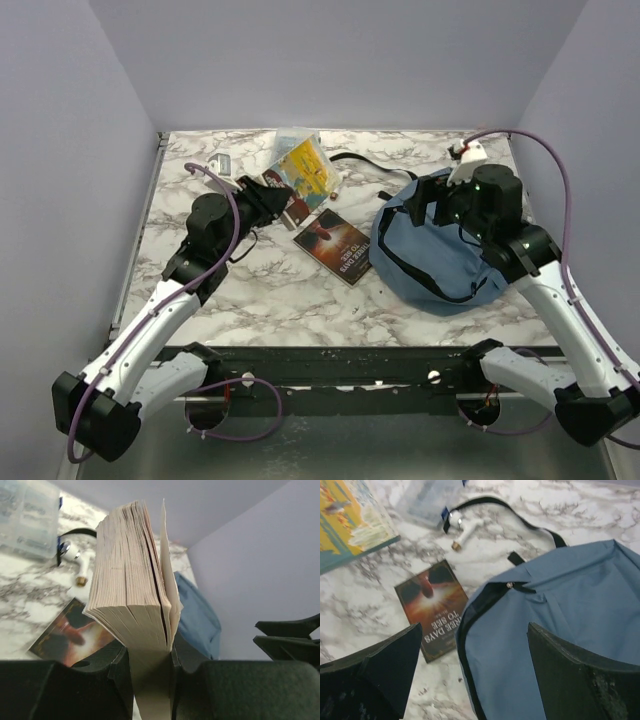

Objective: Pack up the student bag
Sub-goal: Place the book in the student bag.

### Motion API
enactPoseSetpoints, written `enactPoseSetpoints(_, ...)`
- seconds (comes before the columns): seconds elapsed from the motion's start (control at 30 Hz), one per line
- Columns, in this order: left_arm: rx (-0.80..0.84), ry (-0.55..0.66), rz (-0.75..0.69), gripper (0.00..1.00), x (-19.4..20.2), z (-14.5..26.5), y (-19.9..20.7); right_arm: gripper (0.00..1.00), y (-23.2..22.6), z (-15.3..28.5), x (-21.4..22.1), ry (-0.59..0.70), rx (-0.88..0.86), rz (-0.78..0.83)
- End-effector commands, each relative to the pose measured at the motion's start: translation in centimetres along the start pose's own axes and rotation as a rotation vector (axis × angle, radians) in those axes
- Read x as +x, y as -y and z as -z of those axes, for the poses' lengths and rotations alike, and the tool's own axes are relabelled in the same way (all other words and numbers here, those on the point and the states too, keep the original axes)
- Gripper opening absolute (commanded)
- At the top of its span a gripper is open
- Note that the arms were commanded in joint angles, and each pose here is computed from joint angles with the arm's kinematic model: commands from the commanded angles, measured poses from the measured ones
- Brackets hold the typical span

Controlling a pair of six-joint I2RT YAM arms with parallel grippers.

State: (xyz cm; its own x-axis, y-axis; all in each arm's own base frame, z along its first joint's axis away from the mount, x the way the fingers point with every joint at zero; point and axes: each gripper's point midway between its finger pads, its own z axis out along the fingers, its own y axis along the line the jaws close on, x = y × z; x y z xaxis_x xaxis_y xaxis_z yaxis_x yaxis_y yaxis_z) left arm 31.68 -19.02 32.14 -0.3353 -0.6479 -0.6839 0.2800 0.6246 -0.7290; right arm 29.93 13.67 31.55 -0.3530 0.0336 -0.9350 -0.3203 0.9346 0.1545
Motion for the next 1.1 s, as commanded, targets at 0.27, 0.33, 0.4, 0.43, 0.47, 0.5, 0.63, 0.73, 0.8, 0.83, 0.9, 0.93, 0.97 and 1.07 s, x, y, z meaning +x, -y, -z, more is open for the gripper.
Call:
enactPoseSetpoints(0.27,-0.172,-0.147,-0.049,0.0,2.1,3.0,-5.0,0.84,1.0,0.6,14.3,-0.586,0.142,0.586)
enactPoseSetpoints(0.33,-0.159,-0.168,-0.037,0.0,2.5,3.0,-4.8,0.84,1.2,0.6,14.5,-0.59,0.155,0.596)
enactPoseSetpoints(0.4,-0.146,-0.193,-0.023,0.0,3.1,3.0,-4.6,0.83,2.0,0.8,14.9,-0.61,0.189,0.628)
enactPoseSetpoints(0.43,-0.142,-0.21,-0.014,0.0,3.5,3.0,-4.6,0.83,2.6,1.0,15.3,-0.629,0.213,0.652)
enactPoseSetpoints(0.47,-0.139,-0.224,-0.005,0.0,3.8,2.9,-4.6,0.83,3.3,1.3,15.7,-0.64,0.246,0.682)
enactPoseSetpoints(0.5,-0.135,-0.236,0.002,0.0,4.0,2.9,-4.5,0.83,3.5,1.4,16.0,-0.644,0.248,0.706)
enactPoseSetpoints(0.63,-0.132,-0.273,0.03,0.0,4.9,2.7,-4.6,0.83,3.2,2.0,17.2,-0.662,0.19,0.721)
enactPoseSetpoints(0.73,-0.122,-0.292,0.037,0.0,5.1,2.5,-4.3,0.83,2.7,2.3,17.7,-0.657,0.143,0.713)
enactPoseSetpoints(0.8,-0.115,-0.304,0.048,0.0,5.2,2.5,-4.1,0.83,3.8,2.5,18.4,-0.676,0.184,0.749)
enactPoseSetpoints(0.83,-0.113,-0.312,0.057,0.0,5.3,2.5,-4.0,0.83,4.6,2.6,18.5,-0.681,0.219,0.773)
enactPoseSetpoints(0.9,-0.102,-0.336,0.081,0.0,5.8,2.4,-3.7,0.8,5.8,2.4,17.3,-0.636,0.323,0.792)
enactPoseSetpoints(0.93,-0.097,-0.349,0.094,0.0,6.1,2.4,-3.6,0.71,6.2,2.3,16.3,-0.596,0.384,0.782)
enactPoseSetpoints(0.97,-0.087,-0.369,0.113,0.0,6.4,2.3,-3.3,0.57,6.4,2.1,15.3,-0.565,0.427,0.774)
enactPoseSetpoints(1.07,-0.07,-0.431,0.182,0.0,7.7,2.1,-3.0,0.43,6.1,1.3,14.0,-0.52,0.464,0.743)
